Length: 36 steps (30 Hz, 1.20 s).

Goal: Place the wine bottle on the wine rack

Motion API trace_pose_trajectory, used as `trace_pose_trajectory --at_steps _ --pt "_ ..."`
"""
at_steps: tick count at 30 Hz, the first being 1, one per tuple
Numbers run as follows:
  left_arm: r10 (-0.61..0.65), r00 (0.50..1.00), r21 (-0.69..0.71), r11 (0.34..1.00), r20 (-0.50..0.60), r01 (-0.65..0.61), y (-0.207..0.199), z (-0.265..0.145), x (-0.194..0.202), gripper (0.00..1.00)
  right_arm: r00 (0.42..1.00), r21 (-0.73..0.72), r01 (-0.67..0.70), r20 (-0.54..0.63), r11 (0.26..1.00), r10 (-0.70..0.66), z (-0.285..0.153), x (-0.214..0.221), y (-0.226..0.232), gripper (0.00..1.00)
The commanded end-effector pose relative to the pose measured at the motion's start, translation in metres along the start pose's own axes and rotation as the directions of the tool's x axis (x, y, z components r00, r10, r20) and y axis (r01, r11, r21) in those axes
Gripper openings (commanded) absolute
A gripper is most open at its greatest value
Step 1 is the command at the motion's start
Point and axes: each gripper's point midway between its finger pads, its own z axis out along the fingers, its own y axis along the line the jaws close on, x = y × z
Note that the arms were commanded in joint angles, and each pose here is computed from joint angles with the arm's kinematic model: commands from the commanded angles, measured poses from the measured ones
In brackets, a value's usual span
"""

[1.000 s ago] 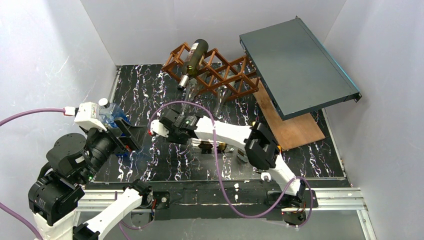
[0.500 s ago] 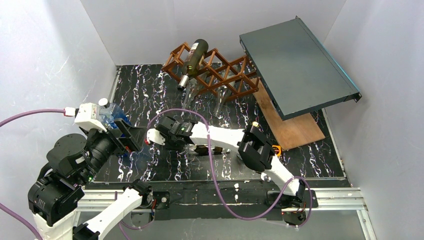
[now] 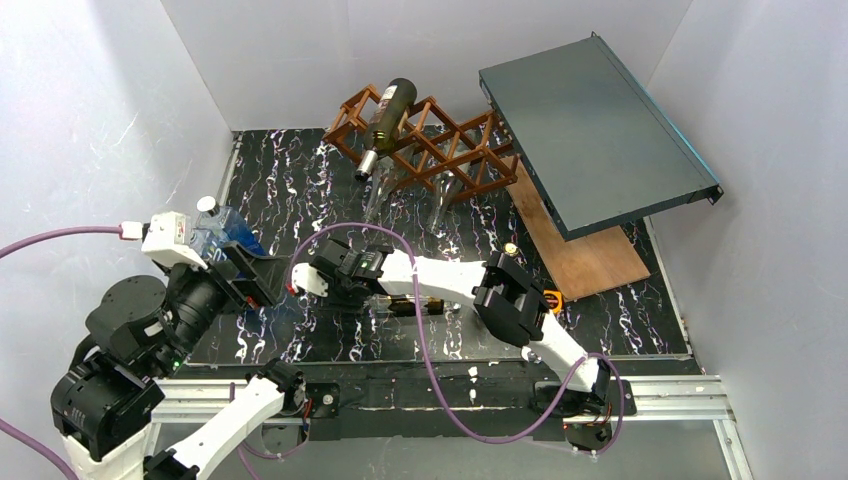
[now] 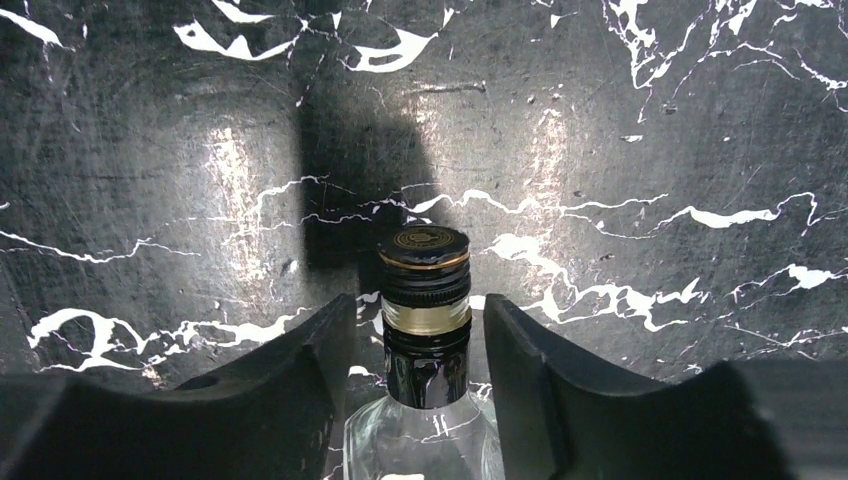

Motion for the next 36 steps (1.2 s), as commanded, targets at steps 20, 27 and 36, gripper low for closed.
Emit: trace_pose_trajectory --at_steps 20,27,36 --pt "-0.001 1.0 -0.073 0.997 0.016 0.002 0.015 0.018 0.011 0.99 0.783 0.241 -0.591 0.4 0.77 0.476 -0.231 -0.021 -0.101 0.85" --pt "0.057 0.987 0.018 0.998 -0.152 -0.055 -0.002 0.062 0.058 0.99 0.616 0.35 -0.771 0.622 0.532 0.483 -0.361 0.022 -0.136 0.98" --pt "0.273 0.819 0.227 0.957 -0.505 -0.18 -0.019 0.134 0.16 0.99 0.521 0.315 -0.826 0.744 0.468 0.419 -0.44 0.047 -0.115 0.98"
